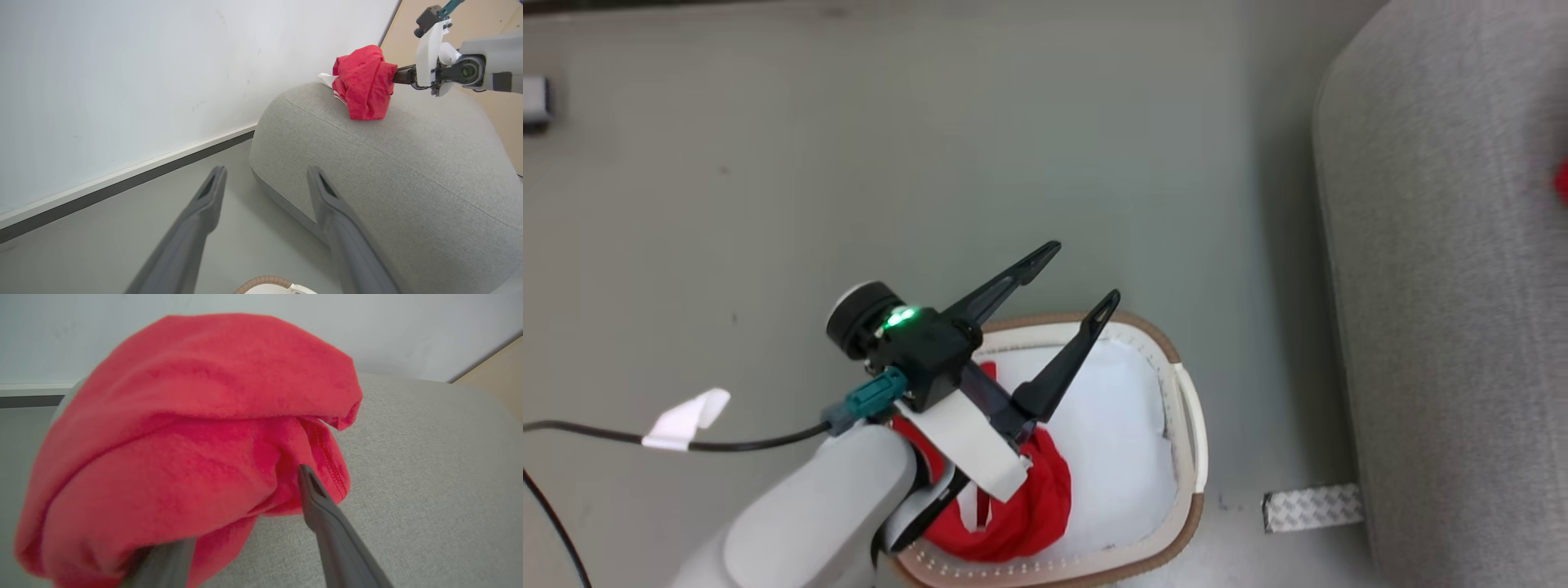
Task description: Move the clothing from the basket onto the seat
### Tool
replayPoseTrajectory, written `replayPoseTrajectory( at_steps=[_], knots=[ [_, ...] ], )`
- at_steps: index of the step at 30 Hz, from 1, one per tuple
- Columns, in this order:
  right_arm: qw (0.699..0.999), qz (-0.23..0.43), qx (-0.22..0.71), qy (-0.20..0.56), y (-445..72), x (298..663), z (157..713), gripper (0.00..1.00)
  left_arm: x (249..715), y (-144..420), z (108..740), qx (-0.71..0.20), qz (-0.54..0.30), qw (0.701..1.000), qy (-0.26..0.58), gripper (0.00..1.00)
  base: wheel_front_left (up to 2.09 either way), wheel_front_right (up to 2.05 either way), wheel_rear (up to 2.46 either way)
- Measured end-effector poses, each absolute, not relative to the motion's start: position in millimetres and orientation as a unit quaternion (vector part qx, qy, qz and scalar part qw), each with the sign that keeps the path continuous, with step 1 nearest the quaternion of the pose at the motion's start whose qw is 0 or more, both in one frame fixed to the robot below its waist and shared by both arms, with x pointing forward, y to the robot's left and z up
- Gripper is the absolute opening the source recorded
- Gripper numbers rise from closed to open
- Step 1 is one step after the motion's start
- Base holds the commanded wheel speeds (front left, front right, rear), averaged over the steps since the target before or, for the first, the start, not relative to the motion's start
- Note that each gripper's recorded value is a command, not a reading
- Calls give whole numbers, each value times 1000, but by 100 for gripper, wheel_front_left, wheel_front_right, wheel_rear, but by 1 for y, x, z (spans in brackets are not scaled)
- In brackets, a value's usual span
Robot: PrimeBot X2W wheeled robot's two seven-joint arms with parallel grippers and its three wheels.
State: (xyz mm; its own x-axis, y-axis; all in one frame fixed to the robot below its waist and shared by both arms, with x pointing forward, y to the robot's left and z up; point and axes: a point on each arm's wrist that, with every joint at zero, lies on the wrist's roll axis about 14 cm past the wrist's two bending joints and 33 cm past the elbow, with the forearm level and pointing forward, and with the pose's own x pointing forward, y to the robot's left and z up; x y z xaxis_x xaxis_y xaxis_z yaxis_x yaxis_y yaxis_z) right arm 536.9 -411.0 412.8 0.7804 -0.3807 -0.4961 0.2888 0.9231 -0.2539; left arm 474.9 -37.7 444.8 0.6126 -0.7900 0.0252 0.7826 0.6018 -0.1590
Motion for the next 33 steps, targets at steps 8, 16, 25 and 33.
replayPoseTrajectory(
  at_steps=[8, 16, 25, 33],
  knots=[
    [950, -161, -92, 250, -408, 504, 470, 100, 453, -26, 483, -69, -408, 910, 5, 100, 0, 0, 0],
    [988, -96, -67, 99, -368, 487, 573, 100, 433, 23, 539, -62, -324, 943, -46, 100, 0, 0, 0],
    [997, 28, 2, -76, -267, 450, 644, 100, 404, 115, 574, -49, -170, 980, -90, 100, 0, 0, 0],
    [986, 97, 86, -104, -182, 402, 603, 100, 370, 189, 562, -69, -32, 994, -81, 100, 0, 0, 0]
  ],
)
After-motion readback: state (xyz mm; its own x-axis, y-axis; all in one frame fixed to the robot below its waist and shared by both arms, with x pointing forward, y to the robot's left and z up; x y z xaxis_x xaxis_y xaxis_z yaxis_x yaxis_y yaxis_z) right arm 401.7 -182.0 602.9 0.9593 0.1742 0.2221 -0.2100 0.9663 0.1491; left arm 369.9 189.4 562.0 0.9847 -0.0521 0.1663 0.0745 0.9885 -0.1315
